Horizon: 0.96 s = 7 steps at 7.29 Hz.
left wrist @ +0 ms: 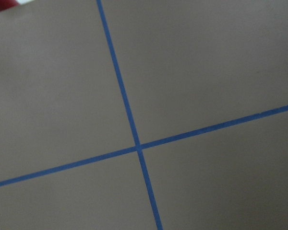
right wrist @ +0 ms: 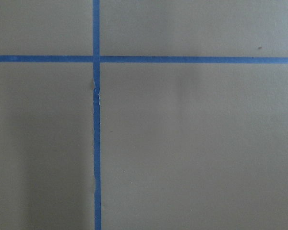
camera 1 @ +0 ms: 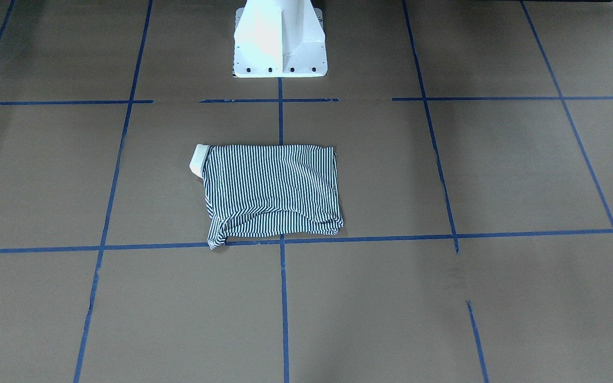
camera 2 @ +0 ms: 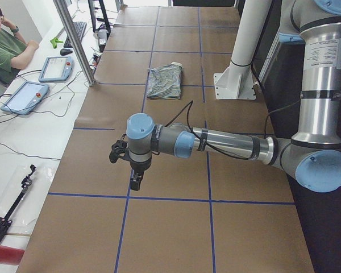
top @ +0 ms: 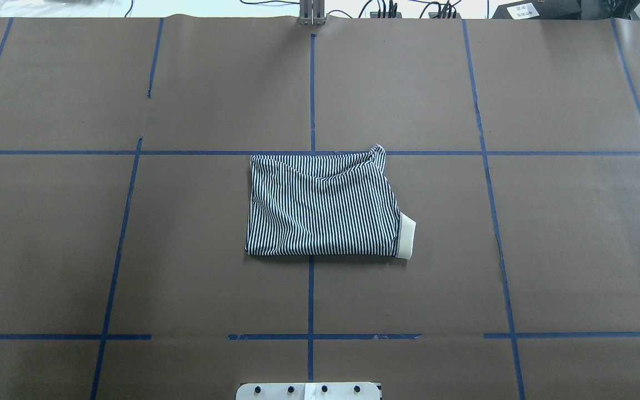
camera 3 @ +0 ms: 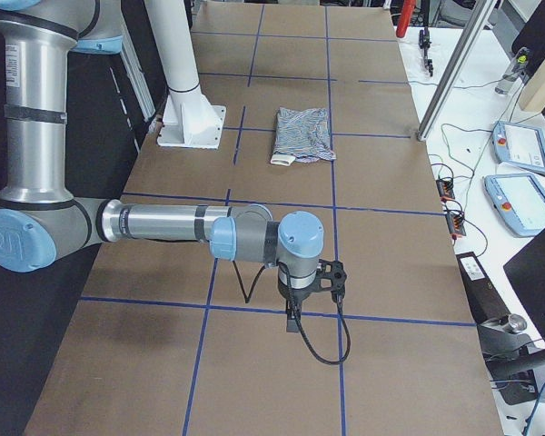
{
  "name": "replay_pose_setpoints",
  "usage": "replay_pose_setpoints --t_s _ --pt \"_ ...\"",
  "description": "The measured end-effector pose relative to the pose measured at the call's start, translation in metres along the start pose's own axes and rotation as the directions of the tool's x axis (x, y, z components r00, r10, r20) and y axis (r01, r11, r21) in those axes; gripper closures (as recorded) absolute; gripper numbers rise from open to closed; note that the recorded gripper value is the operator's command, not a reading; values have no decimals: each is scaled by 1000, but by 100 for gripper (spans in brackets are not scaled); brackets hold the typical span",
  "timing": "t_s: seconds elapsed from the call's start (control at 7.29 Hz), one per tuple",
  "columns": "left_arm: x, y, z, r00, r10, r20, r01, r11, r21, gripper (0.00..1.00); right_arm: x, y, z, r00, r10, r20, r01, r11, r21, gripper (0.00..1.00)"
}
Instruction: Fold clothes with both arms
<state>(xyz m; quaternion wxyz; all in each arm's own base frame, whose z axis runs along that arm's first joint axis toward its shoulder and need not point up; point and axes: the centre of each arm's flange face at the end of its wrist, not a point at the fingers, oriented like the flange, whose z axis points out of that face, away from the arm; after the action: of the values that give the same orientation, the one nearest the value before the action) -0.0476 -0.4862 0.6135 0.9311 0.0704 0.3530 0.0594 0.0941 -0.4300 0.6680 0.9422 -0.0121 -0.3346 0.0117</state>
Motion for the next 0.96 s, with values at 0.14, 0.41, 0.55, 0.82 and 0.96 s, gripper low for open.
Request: replay_pose_setpoints --t_s 0.14,0.41,0.55,0.82,0.96 --pt "-11 21 17 997 -41 -66 39 999 -35 0 3 4 5 1000 9 9 -9 1000 -10 0" --pt "-23 52 21 984 -102 -144 95 994 -54 0 1 5 7 999 11 35 -11 1000 -15 0" --pt "-26 58 18 982 -116 -149 109 993 -52 0 0 4 7 999 8 40 -8 1000 -14 0" --pt "-29 60 15 981 -130 -143 124 991 -48 0 -3 2 6 999 2 43 -2 1000 -10 0" --pt "-29 58 13 984 -123 -128 119 992 -41 0 -3 1 5 999 1 43 0 1000 -9 0"
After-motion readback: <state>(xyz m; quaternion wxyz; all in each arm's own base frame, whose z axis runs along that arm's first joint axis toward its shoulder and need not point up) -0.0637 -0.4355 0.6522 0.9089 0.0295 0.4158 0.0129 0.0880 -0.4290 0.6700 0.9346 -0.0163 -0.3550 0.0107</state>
